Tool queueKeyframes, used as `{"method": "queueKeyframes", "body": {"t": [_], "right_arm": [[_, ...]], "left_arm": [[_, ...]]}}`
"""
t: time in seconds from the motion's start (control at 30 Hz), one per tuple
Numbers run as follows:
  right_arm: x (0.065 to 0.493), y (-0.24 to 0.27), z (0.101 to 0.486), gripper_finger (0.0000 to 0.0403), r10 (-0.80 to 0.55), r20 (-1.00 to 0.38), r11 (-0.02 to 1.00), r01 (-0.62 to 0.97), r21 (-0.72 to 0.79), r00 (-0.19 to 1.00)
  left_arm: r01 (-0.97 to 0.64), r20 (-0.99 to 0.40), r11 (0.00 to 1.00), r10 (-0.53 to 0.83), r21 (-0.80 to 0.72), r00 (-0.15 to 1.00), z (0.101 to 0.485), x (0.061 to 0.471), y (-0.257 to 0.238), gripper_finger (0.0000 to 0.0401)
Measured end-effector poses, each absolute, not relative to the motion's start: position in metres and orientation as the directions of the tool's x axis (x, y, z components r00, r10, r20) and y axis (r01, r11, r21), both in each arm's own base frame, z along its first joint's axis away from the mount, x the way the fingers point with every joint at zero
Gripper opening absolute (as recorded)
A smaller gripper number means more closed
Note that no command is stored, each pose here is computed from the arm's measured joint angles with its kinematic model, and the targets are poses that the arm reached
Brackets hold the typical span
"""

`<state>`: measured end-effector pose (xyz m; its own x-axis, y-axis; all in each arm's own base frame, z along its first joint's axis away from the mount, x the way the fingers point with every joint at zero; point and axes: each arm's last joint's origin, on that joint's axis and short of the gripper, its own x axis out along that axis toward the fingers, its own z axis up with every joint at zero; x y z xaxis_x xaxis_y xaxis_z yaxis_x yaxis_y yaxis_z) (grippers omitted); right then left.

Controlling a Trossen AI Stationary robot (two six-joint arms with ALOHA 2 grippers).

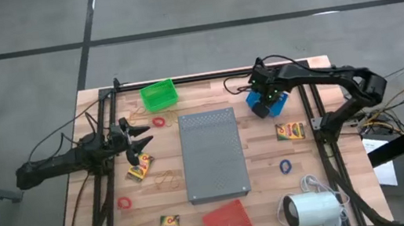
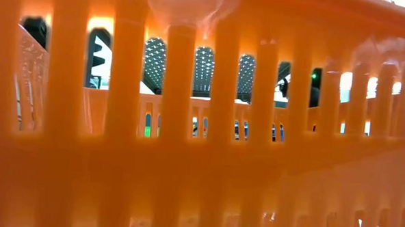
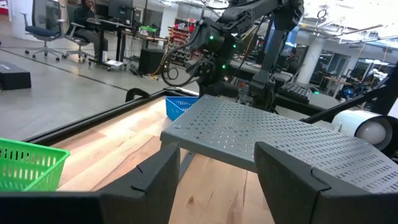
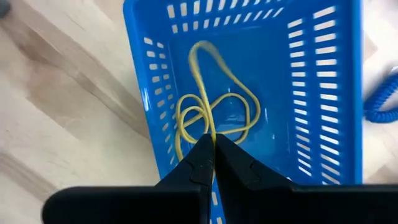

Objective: Pick & Place Office Desk Supplies
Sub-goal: Put the yellow rubber band into the blue basket

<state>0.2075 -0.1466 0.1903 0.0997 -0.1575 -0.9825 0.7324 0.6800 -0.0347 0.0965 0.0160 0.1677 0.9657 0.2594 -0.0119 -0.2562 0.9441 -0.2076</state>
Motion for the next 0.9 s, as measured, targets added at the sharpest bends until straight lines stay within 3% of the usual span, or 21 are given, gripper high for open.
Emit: {"method": "queueKeyframes", "body": {"t": [0.73,0.9], "right_arm": [[0.2095,-0.1542,0.1858,0.0010,-0.170,-0.979,0.701,0.712,-0.037,0.117],[0.2098,-0.1543,0.1859,0.0043,-0.171,-0.978,0.699,0.715,-0.034,0.121]], "left_arm": [[-0.256,-0.012,0.944,0.259,-0.208,0.966,0.1677,0.0965,0.0160,0.0212],[-0.256,-0.012,0.944,0.259,-0.208,0.966,0.1677,0.0965,0.0160,0.0212]]}}
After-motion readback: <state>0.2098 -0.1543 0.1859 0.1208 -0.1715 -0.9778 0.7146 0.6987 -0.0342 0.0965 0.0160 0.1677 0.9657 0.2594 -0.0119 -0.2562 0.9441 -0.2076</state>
